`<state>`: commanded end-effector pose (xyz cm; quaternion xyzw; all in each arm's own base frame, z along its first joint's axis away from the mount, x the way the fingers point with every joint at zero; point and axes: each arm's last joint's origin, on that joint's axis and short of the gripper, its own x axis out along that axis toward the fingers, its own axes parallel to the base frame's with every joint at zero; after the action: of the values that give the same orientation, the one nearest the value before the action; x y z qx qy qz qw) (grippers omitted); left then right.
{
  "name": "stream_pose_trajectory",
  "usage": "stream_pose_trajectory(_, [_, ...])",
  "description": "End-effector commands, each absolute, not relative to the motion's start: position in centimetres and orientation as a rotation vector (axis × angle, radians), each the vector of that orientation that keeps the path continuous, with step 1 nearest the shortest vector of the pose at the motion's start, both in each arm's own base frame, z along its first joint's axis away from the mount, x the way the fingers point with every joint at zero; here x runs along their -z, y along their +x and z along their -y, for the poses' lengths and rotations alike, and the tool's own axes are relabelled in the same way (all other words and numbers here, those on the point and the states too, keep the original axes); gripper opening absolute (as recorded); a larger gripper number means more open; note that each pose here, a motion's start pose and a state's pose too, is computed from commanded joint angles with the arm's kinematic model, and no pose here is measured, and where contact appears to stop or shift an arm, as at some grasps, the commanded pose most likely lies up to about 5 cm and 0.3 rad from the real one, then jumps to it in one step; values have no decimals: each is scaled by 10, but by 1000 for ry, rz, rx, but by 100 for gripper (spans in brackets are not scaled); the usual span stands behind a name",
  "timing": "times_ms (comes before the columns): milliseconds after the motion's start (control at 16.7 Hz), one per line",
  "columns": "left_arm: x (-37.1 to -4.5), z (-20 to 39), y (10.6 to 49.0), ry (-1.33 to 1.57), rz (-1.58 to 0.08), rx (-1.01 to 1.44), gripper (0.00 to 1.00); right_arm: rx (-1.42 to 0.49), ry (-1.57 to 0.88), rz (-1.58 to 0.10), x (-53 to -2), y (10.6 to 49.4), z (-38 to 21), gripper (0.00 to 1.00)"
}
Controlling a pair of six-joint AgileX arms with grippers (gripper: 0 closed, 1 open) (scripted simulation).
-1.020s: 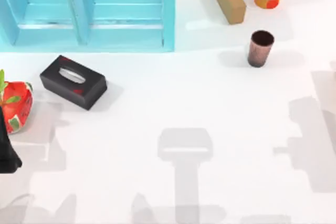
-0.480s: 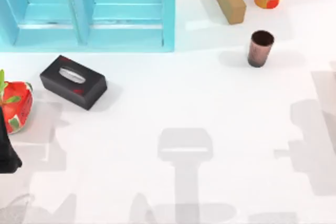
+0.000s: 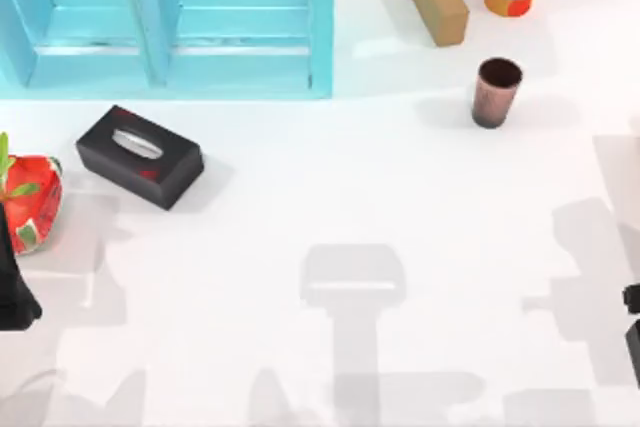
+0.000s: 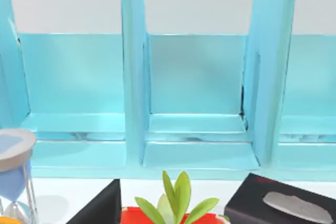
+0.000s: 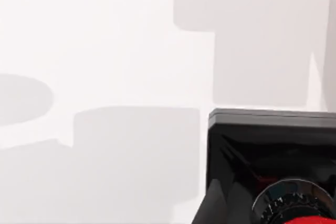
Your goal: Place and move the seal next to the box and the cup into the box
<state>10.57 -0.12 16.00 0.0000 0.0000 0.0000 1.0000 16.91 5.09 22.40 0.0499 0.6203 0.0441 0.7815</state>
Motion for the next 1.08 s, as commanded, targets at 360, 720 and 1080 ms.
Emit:
stream_pose_trajectory(360, [-160, 1, 106, 0, 0, 0, 100, -94, 108, -1343, -206, 170, -52, 0])
stream_pose_trajectory(720, [-160, 1, 106, 0, 0, 0, 100, -94, 108, -1343, -206, 170, -52, 30])
stream_pose_trajectory(1080, [-160, 1, 106, 0, 0, 0, 100, -94, 108, -1343, -206, 170, -52, 75])
